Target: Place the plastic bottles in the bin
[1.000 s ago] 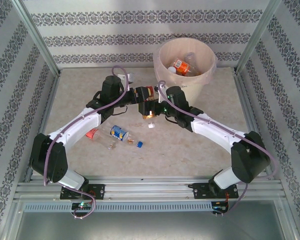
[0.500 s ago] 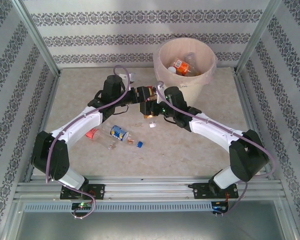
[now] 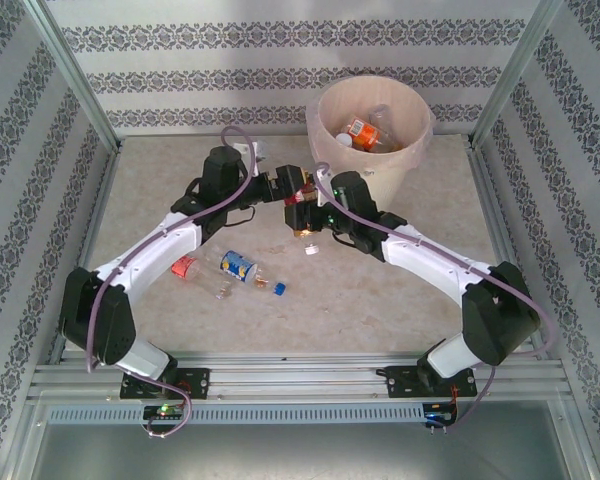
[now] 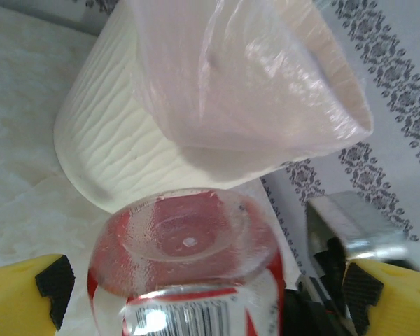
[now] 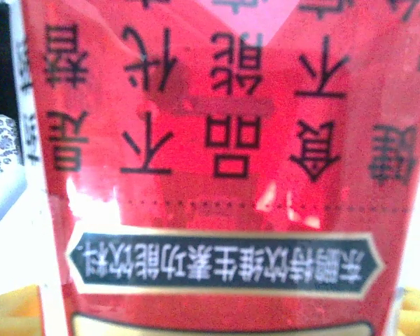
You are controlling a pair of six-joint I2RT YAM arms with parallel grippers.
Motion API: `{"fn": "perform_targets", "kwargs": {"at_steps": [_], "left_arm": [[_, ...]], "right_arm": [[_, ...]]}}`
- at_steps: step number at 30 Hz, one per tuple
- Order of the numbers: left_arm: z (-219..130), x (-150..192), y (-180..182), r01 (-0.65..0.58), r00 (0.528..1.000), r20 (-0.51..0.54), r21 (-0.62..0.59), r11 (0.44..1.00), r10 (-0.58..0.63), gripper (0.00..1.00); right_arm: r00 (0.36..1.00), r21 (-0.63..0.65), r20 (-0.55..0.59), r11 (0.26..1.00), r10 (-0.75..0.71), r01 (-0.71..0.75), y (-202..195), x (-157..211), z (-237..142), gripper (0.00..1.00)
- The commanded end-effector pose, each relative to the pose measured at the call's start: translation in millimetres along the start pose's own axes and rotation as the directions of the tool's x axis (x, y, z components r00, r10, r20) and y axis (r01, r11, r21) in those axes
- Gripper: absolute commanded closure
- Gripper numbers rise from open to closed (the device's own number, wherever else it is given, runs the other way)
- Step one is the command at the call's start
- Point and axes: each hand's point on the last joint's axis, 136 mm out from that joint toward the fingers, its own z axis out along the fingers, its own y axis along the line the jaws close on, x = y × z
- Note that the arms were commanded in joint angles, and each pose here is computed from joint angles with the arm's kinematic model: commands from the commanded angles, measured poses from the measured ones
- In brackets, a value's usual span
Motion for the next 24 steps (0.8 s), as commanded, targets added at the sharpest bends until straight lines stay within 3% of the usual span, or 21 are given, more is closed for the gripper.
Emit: {"fn": "perform_targets", "kwargs": {"at_steps": [1, 9, 24], "left_arm": [[-27, -25, -21, -0.027, 0.991, 0.133, 0.007, 1.000, 0.025, 0.00], [-79, -42, 23, 0.075, 0.930, 0.368, -0.239, 0.968, 0.019, 0.00], [-101, -36, 67, 0.144, 0.904, 0.424, -0.424, 0.894, 0.055, 0.00]], "right_arm": [[0.997, 0.008, 0.056, 0.999, -0.052, 0.052, 4, -28, -21, 0.57], [0.973, 0.051, 0.187, 0.990, -0.137, 0.130, 2, -84, -63, 0.57], [0.885, 0.101, 0.395, 0.970, -0.245, 0.223, 5, -191, -123, 0.58]]}}
